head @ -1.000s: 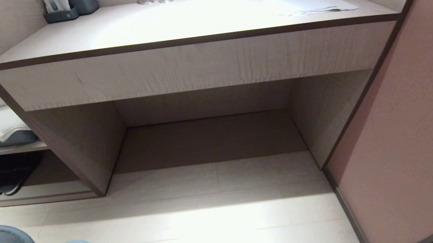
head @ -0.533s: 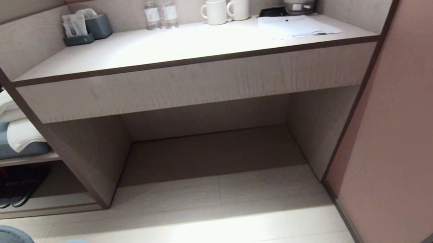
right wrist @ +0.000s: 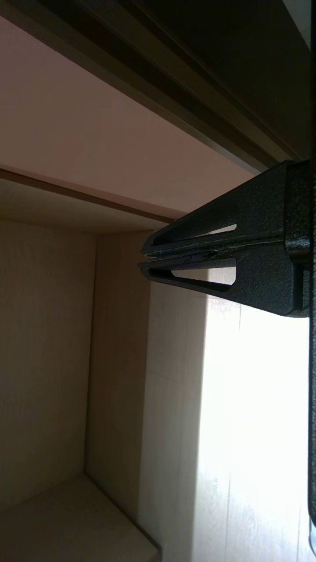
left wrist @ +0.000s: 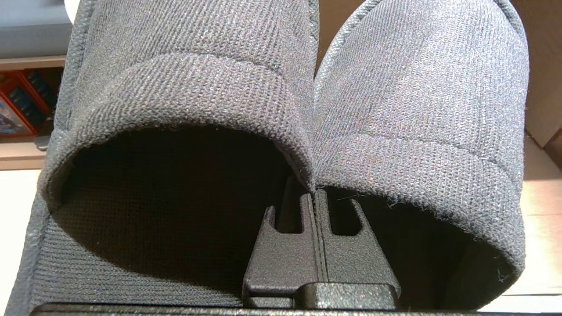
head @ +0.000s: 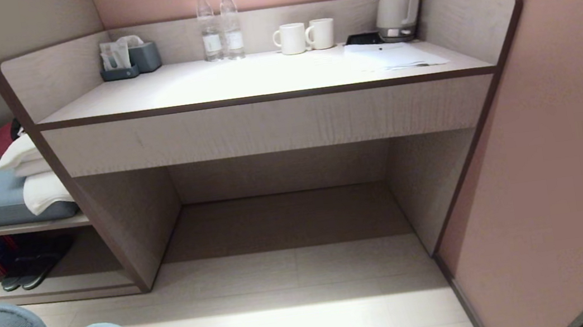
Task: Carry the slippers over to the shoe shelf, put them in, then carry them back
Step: Place the slippers into the shoe cabinet
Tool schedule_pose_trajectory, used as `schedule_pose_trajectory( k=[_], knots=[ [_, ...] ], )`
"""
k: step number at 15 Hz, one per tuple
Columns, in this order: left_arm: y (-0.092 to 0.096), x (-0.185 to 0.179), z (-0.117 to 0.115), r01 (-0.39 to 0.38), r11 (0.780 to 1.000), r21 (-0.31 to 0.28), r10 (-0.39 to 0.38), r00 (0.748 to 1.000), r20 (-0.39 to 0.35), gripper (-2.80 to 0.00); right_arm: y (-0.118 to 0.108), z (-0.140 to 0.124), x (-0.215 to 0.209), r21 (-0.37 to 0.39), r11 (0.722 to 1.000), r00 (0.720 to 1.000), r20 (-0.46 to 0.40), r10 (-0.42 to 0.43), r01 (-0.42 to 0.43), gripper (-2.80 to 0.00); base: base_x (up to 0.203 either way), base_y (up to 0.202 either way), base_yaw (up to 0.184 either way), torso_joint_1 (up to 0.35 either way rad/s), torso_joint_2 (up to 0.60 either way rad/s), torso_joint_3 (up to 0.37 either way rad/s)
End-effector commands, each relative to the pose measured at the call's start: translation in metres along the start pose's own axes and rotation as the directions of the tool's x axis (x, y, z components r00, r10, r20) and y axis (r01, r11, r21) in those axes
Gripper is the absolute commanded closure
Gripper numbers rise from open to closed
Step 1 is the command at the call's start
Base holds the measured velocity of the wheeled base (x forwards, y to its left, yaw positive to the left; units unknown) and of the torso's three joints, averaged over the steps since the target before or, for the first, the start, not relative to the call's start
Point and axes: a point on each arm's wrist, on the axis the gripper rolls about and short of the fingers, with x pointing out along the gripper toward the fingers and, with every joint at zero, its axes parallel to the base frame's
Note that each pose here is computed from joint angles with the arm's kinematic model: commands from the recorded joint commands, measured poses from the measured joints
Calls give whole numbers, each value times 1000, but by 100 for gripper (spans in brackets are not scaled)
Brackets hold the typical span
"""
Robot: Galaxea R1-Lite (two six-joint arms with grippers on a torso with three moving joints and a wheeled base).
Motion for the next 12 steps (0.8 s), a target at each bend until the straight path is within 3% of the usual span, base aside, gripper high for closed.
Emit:
schedule_pose_trajectory(
  k=[1,12],
  knots=[
    [0,0,0,0,1000,-5,0,1000,0,0,0,0,0,0,1000,1000,1,1,-1,0,0,0,0,0,0,0],
    [0,0,0,0,1000,-5,0,1000,-2,0,0,0,0,0,1000,1000,1,1,-1,0,0,0,0,0,0,0]
  ],
)
